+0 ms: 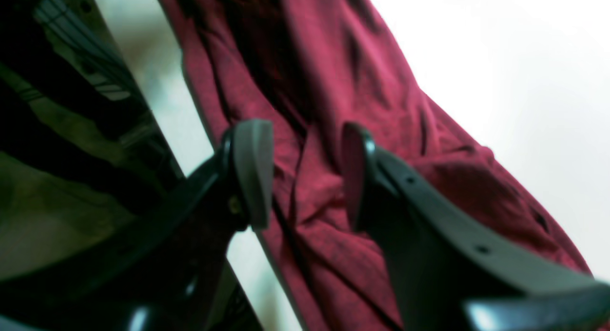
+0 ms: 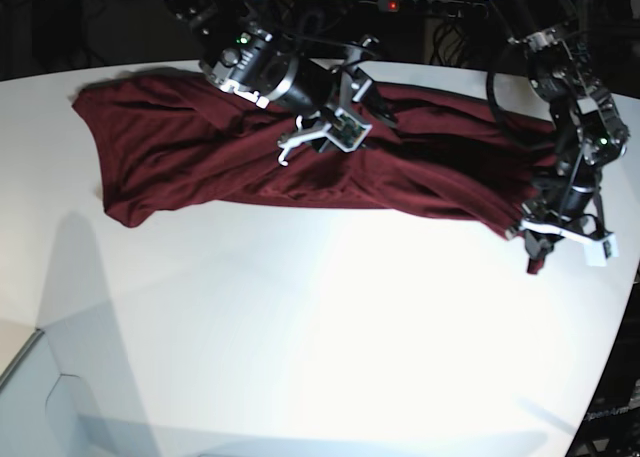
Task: Layout the t-shirt on the table in an organized manner, then fold the t-shirt properly
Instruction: 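Smooth the folded shirt with the right gripper while the left holds the end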
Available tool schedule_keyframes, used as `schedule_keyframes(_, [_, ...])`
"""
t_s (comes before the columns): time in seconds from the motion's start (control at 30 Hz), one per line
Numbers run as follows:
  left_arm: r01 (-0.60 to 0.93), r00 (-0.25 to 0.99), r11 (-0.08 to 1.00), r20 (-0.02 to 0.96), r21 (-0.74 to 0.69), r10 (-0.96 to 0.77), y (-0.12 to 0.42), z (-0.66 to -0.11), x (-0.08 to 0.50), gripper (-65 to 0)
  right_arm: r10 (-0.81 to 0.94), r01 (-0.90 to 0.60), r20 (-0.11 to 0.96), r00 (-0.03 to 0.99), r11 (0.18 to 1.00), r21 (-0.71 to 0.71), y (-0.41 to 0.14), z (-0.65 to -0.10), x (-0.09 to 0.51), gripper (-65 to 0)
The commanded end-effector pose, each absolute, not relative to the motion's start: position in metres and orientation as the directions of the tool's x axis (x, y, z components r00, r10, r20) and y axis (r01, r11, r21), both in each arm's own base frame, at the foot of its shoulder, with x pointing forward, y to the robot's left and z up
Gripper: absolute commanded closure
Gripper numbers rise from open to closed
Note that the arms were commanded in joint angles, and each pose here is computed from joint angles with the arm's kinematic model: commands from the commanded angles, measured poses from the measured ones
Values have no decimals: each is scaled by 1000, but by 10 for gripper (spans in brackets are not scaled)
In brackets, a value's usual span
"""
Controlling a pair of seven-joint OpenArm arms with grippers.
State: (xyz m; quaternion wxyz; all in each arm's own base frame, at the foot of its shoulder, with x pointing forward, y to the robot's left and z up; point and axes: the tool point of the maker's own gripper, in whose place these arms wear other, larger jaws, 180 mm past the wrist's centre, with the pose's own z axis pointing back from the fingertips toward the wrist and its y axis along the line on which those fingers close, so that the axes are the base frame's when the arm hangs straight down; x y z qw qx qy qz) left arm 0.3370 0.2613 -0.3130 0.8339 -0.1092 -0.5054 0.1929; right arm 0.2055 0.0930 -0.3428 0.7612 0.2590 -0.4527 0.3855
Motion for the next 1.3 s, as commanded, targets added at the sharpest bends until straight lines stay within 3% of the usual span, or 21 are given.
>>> schedule_keyframes(0.0, [-205,381,903,819,-379,430,270,-301,336,-1,314,-822,911,267,568,46,97,-330,210,-247])
schedule_keyframes(0.27, [-313,346,873,812,-373,471,317,-306,308,-1,314,-822,911,267,568,46,97,-330,210,-247])
schedule_keyframes(0.87, [-389,449,827,700,-406,555,314,-367,282,-8,314,-821,911,266,569,43,97,-330,211,-247])
schedule_keyframes(0.97, [-355,459,844,711,-402,533,309,-364,283,-68,314,-821,911,266,569,43,97,-330,211,-247])
schedule_keyframes(1.17, [-244,528,886,712,-395,463,286,-369,276,-333,314,-821,911,266,569,43,97,-330,211,-247])
schedule_keyframes(1.27, [-200,546,901,720,-384,428,278,-366,275,-428,314,-821,911,266,569,43,97,-330,211,-247])
